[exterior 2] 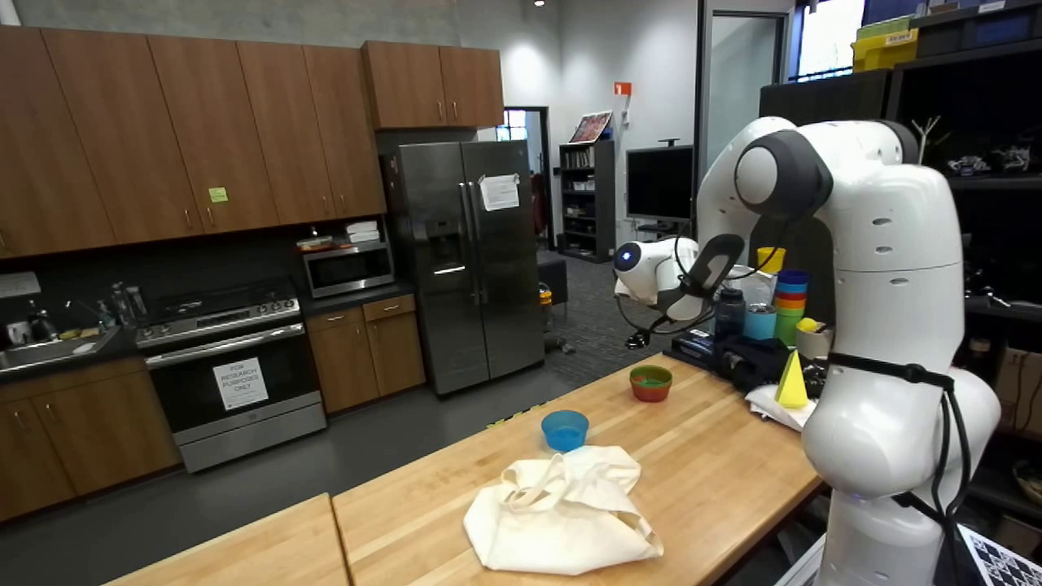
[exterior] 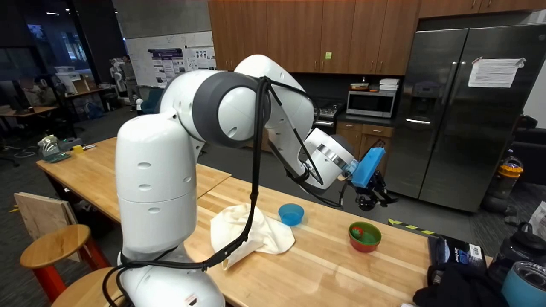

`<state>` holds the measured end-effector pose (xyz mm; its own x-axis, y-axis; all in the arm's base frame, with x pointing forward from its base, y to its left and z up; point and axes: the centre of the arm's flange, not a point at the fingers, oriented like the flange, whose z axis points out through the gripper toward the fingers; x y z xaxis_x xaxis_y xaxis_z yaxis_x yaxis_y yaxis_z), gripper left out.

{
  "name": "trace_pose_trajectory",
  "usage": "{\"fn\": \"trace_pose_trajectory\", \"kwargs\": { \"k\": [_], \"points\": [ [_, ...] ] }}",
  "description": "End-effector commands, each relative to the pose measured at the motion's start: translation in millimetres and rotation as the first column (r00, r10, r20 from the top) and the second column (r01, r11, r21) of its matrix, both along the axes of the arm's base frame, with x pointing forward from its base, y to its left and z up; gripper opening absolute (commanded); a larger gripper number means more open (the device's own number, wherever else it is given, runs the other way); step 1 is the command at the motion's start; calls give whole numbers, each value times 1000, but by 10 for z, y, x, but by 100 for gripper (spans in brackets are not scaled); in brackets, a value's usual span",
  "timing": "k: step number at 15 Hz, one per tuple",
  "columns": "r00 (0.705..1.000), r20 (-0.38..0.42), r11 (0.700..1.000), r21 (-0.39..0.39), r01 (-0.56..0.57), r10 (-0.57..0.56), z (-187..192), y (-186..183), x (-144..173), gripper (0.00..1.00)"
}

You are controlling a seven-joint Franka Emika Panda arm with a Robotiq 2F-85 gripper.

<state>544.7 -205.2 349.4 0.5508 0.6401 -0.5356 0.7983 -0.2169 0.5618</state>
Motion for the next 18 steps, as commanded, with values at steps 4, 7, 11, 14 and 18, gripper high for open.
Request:
{"fn": "trace_pose_trajectory", "kwargs": {
  "k": [4,7,11,14,18],
  "points": [
    [985,170,993,119,3,-23,117,-109,-629,6],
    [973,224,984,179,21,-62,57,-124,-884,6],
    [951,284,968,246,52,-123,-6,-145,-1196,6],
    [939,308,957,282,62,-151,-49,-132,-1340,6],
    [920,333,937,338,87,-206,-112,-89,-1514,6]
  ]
}}
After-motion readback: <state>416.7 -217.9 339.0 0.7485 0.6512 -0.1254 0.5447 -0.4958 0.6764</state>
